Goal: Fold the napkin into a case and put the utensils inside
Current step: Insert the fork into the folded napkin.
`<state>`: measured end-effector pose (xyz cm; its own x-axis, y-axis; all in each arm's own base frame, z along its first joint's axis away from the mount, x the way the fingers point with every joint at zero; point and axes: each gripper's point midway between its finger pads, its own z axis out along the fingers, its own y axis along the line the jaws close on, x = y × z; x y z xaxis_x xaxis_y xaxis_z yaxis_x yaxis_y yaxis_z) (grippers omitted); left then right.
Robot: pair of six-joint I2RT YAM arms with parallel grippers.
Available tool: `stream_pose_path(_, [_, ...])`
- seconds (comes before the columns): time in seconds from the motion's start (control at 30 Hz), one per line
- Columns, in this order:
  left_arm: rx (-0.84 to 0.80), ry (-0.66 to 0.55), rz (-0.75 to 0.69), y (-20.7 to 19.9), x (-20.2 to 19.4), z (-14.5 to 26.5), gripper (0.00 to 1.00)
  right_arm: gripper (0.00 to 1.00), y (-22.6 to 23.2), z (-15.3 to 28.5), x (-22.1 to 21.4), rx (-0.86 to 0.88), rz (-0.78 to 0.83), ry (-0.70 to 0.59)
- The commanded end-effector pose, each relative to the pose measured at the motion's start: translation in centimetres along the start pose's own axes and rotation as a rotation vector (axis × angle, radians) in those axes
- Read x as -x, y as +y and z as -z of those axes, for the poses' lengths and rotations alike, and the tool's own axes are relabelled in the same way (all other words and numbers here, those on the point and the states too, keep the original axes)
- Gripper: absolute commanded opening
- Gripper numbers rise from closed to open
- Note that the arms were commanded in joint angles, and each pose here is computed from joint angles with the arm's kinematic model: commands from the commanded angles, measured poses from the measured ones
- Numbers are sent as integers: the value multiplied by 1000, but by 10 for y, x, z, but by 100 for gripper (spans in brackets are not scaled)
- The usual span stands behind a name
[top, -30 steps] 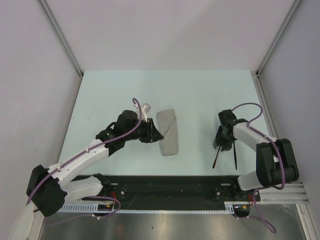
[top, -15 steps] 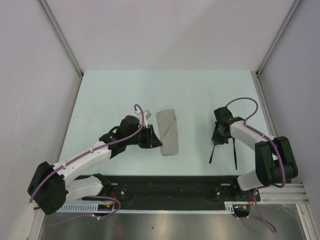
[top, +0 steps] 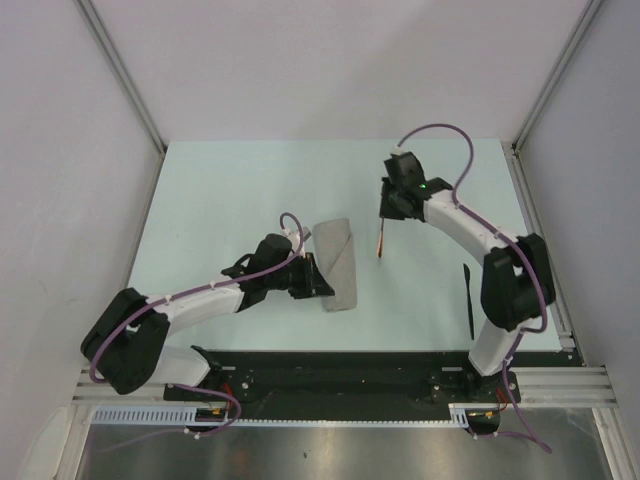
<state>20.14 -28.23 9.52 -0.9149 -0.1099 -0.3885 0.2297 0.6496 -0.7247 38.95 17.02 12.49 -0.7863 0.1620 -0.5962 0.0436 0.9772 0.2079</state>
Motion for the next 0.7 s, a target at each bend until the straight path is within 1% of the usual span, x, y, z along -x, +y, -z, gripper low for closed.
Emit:
stream_pose_path(0.0, [-98,-12,56,-16,10,-15,17,0,61,-27,42,63,117,-88])
stream_pose_path(0.03, [-94,4,76,-14,7,-19,16,0,74,-30,46,74,134,-93])
stream_pose_path(0.07, [-88,8,80,-11,6,-21,13,0,91,-27,64,103,139,-125])
stream_pose_path(0.1, [-85,13,84,-9,4,-22,13,0,95,-43,57,91,157,-93])
stream_pose_path(0.2, [-65,20,95,0,-2,-23,11,0,122,-45,69,126,183,-126])
stream_pose_path(0.23, [-58,29,100,4,-7,-24,11,0,128,-57,60,123,206,-102])
stream_pose_path(0.27, [-57,29,101,5,-8,-25,11,0,138,-54,70,138,207,-124])
stream_pose_path(0.33, [-55,38,108,9,-11,-26,10,0,144,-66,61,131,229,-99])
stream_pose_path(0.47, [-51,47,122,14,-16,-29,9,0,162,-72,48,136,270,-77])
stream_pose_path(0.67, [-34,59,126,22,-21,-32,9,0,161,-70,28,123,263,-17])
